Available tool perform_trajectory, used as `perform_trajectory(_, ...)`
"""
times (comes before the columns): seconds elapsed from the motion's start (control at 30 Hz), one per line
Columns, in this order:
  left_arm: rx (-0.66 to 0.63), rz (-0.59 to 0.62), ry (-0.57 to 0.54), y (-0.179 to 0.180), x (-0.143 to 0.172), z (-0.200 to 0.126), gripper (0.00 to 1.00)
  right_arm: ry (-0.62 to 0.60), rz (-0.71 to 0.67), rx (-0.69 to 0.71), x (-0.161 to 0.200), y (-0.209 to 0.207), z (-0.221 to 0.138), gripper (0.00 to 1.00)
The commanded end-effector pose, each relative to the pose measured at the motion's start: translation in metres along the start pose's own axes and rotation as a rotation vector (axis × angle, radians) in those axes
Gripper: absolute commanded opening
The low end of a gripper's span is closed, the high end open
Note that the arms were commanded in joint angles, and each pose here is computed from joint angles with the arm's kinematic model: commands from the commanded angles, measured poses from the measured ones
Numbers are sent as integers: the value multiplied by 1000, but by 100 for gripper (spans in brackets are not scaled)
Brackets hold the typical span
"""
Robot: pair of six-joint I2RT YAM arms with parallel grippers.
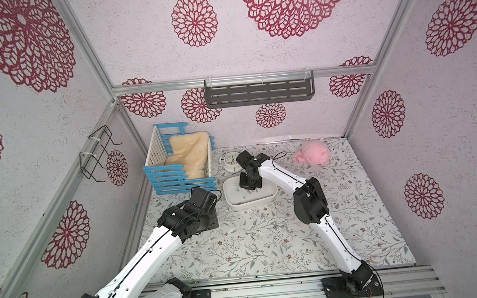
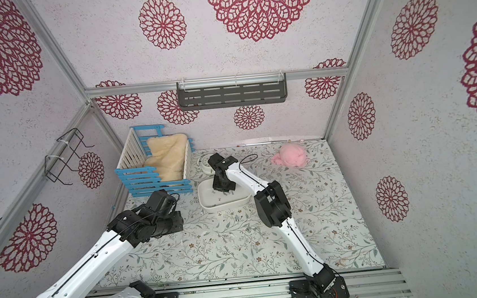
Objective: Put the screws on the desktop into the storage box
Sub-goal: Place the screw in the storage box.
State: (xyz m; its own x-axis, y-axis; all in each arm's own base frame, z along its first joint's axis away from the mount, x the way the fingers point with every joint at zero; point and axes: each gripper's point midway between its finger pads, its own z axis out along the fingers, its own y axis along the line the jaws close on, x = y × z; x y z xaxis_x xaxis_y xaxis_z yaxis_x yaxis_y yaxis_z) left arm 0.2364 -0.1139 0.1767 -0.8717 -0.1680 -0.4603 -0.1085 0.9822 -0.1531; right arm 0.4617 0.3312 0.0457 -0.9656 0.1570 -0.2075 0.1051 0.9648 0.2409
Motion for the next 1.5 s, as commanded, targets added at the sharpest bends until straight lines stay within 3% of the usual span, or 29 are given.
perform_trajectory(0.0, 5, -6, -17, 1, -2, -2, 54, -28, -6, -41, -7, 12, -11, 6)
perform_trajectory(0.13, 5, -8, -16, 1, -2, -2, 54, -61, -11, -50, -14, 16, -26, 15)
perform_trajectory(0.37, 5, -12, -16, 1, -2, -2, 54, -183, -37, -98, -27, 33, -96, 21)
perform_trajectory(0.73, 12, -23, 4, -1, 1, 1, 54, -295, -122, -98, -7, 49, -179, 25)
perform_trajectory(1.03, 2, -32, 35, 0, 9, 8, 55, -333, -141, -54, 17, 36, -198, 25)
perform_trajectory(1.27, -14, -16, 33, -6, 5, 13, 55, -375, -67, -115, 50, -5, -216, 25)
perform_trajectory(1.47, -13, -16, 26, -12, 7, 15, 55, -360, -32, -94, 80, -46, -210, 26)
